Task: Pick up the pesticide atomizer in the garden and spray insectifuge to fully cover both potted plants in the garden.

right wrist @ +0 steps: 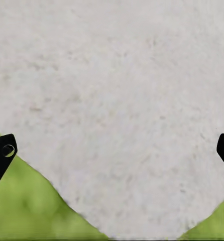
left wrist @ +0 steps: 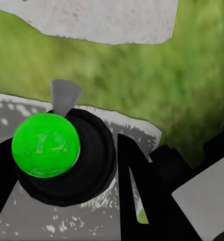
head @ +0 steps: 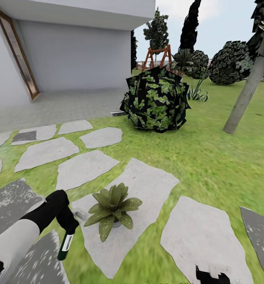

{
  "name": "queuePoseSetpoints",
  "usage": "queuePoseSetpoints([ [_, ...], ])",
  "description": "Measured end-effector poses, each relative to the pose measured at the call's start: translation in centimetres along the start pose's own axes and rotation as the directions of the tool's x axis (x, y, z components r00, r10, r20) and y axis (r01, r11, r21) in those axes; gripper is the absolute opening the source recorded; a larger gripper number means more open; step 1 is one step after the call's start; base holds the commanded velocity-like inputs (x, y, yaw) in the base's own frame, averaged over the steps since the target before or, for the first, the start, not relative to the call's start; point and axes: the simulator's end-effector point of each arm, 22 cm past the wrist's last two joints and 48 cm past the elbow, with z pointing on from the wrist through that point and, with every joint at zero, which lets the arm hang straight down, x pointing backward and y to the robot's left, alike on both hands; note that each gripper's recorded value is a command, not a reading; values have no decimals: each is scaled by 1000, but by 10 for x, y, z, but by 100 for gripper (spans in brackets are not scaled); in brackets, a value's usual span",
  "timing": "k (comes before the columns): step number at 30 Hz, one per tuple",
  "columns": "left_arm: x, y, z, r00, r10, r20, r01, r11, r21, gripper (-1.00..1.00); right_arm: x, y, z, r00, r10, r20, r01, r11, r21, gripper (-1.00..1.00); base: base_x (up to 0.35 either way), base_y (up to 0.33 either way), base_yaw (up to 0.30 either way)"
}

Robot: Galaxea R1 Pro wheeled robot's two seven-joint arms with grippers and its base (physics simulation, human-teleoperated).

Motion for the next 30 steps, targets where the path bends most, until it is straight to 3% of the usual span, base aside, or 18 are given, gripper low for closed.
queuePoseSetpoints([
  [8,1,1,0,1000,-1,-2,1,1000,0,-100,0,1,0,1000,0,-1,0,1000,-2,100,-264,158,-66],
  [13,3,0,2,1000,-3,-6,3,1000,2,-100,0,1,0,1000,1,-1,-1,1000,-2,100,-53,285,-104],
  [19,4,0,4,1000,-5,-10,5,1000,5,-100,1,2,0,1000,2,-2,-2,1000,-2,100,150,282,-213],
  [30,5,0,11,1000,-4,-17,4,1000,16,-100,7,5,1,1000,3,-14,-3,1000,-2,100,246,223,-14],
])
